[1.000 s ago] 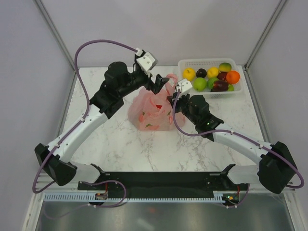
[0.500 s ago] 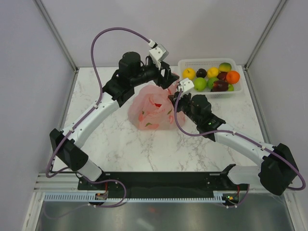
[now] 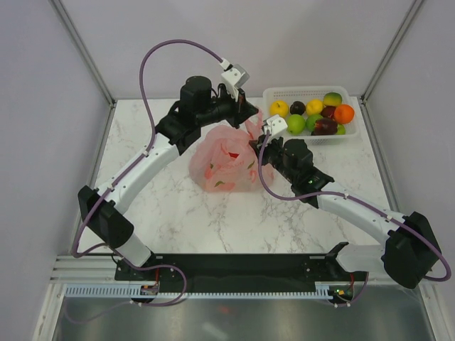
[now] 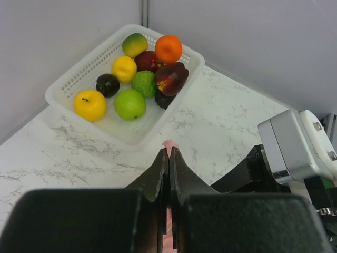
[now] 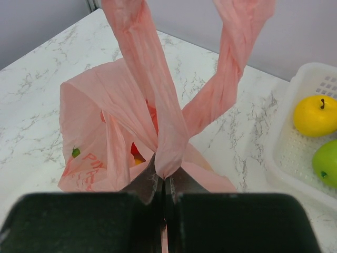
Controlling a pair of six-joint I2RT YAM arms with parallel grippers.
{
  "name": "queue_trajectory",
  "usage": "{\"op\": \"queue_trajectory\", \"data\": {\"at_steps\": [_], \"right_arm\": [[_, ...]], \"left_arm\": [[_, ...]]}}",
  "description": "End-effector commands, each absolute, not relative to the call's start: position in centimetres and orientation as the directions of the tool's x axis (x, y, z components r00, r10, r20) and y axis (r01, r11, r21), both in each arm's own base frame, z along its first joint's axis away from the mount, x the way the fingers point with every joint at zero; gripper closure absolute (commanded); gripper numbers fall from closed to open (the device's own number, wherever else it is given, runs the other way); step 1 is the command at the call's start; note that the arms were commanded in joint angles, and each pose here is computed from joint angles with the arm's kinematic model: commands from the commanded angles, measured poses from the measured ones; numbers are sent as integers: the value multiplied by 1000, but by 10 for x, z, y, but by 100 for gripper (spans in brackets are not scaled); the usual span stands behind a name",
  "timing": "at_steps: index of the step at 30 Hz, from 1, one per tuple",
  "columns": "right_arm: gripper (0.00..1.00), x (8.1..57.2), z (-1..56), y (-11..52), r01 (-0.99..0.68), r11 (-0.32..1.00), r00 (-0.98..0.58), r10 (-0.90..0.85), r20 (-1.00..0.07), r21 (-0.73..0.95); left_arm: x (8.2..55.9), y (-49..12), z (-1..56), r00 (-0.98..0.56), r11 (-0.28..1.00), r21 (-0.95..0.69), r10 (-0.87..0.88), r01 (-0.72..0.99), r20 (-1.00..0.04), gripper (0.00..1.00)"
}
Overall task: Place the fake fruits into the plastic bag and tie a complex knot
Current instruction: Tie the plastic bag at the center of the board.
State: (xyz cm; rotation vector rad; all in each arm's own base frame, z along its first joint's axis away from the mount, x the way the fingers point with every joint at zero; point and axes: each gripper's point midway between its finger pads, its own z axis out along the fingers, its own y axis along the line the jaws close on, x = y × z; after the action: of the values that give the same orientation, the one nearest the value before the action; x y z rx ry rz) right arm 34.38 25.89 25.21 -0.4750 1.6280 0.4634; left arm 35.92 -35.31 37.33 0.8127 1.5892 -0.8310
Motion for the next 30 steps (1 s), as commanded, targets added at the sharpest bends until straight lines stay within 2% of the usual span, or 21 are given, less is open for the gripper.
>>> {"op": "queue_trajectory", "data": {"at_steps": [1,7,15,24,30], "right_arm": [[100,344,280,257,-560,828,-53,5,-999,34],[100,346,276,254,-548,834,-76,15,-997,54],[100,357,273,246,-510,854,-117,43,-992,98],[99,362,279,246,-512,852,-107,58,-993,105],[100,365,279,245,-505,857,-103,62,-993,106]], "left_arm": [[359,-339,399,-120,560,-100,0,822,-993,98],[360,-319,392,-122,618,-96,-1,780,-993,98],[351,-284,407,-94,721,-132,-93,680,-991,98],[326,-264,355,-292,742,-349,-214,572,-932,98],[320,-248,314,-384,776,-439,-274,453,-881,98]]}}
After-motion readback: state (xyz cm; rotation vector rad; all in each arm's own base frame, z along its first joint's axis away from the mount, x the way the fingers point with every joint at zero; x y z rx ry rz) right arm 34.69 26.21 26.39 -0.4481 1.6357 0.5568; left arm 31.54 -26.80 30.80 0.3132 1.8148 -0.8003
